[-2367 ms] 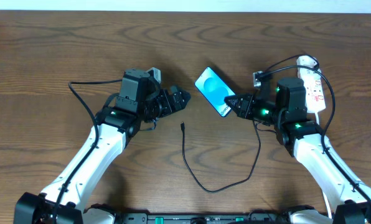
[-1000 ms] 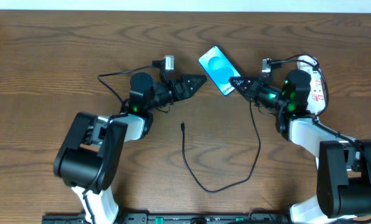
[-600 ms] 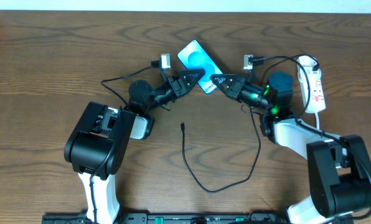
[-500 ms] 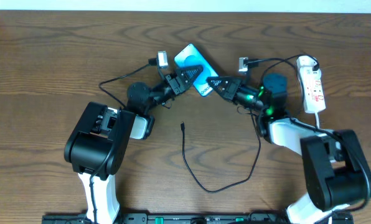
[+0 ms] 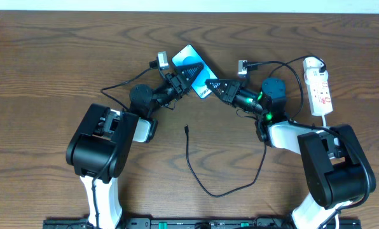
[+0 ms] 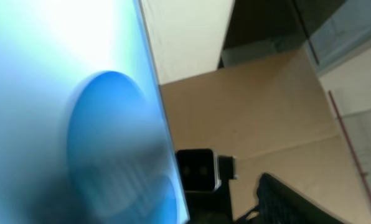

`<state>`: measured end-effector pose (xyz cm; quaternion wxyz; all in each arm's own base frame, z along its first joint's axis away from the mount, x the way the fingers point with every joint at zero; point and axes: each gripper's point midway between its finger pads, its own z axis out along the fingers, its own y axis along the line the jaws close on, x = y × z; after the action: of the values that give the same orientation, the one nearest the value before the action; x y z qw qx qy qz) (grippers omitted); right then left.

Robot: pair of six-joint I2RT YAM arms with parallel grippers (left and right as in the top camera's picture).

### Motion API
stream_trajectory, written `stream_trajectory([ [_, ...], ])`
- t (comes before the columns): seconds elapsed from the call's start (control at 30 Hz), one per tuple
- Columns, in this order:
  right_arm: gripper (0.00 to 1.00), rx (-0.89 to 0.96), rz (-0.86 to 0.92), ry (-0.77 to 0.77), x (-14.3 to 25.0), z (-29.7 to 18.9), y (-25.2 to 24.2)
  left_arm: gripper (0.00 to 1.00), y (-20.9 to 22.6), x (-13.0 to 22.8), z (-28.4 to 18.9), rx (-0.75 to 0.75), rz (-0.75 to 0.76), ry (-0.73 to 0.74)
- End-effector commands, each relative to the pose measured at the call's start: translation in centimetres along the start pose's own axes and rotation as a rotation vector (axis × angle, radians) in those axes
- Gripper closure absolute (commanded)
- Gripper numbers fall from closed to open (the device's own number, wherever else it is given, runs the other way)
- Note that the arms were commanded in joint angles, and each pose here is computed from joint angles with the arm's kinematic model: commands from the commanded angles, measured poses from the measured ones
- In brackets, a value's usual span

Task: Plug charger to phone and switch on socket

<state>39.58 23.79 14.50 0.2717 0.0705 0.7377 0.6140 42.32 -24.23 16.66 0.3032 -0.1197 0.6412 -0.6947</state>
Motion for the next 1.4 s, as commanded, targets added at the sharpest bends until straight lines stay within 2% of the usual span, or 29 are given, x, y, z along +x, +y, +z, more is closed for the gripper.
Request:
stream_trajectory([
  [0.0, 0.99, 0.032, 0.009, -0.062, -1.2, 0.2, -0.7, 0.37, -0.6, -0.4, 0.1, 0.021, 0.021, -0.01],
  [0.1, 0.99, 0.047, 0.08, -0.092, -1.7, 0.1, -1.1, 0.47, -0.6, -0.7, 0.1, 0.02, 0.02, -0.028],
  [0.4, 0.99, 0.048, 0.28, -0.109, -1.8, 0.1, -1.4, 0.6, -0.6, -1.0, 0.1, 0.018, 0.02, -0.043],
  [0.57, 0.99, 0.05, 0.279, -0.108, -1.8, 0.1, -1.4, 0.67, -0.6, -1.0, 0.1, 0.018, 0.009, -0.046],
  [0.93, 0.99, 0.068, 0.302, -0.074, -1.1, 0.1, -1.9, 0.92, -0.5, -1.2, 0.1, 0.018, -0.026, -0.057],
  [1.03, 0.99, 0.067, 0.259, -0.065, -0.9, 0.1, -1.8, 0.92, -0.4, -1.2, 0.1, 0.015, -0.046, -0.057],
  [1.1, 0.88, 0.063, 0.206, -0.049, -0.7, 0.1, -1.7, 0.92, -0.4, -1.3, 0.1, 0.013, -0.072, -0.059],
  [1.13, 0.75, 0.061, 0.18, -0.041, -0.6, 0.1, -1.7, 0.92, -0.4, -1.3, 0.1, 0.012, -0.078, -0.06],
  [1.17, 0.44, 0.057, 0.136, -0.027, -0.4, 0.1, -1.6, 0.92, -0.4, -1.3, 0.1, 0.013, -0.088, -0.06],
  [1.27, 0.1, 0.049, 0.066, -0.014, -0.6, -0.3, -1.6, 0.93, -0.2, -1.3, 0.1, 0.009, -0.133, -0.059],
  [1.3, 0.03, 0.047, 0.033, -0.012, -0.8, -0.5, -1.6, 0.93, -0.2, -1.3, 0.1, 0.009, -0.143, -0.059],
  [1.37, 0.01, 0.041, -0.016, -0.004, -1.2, -1.2, -1.8, 0.92, -0.2, -1.4, 0.0, 0.009, -0.177, -0.06],
])
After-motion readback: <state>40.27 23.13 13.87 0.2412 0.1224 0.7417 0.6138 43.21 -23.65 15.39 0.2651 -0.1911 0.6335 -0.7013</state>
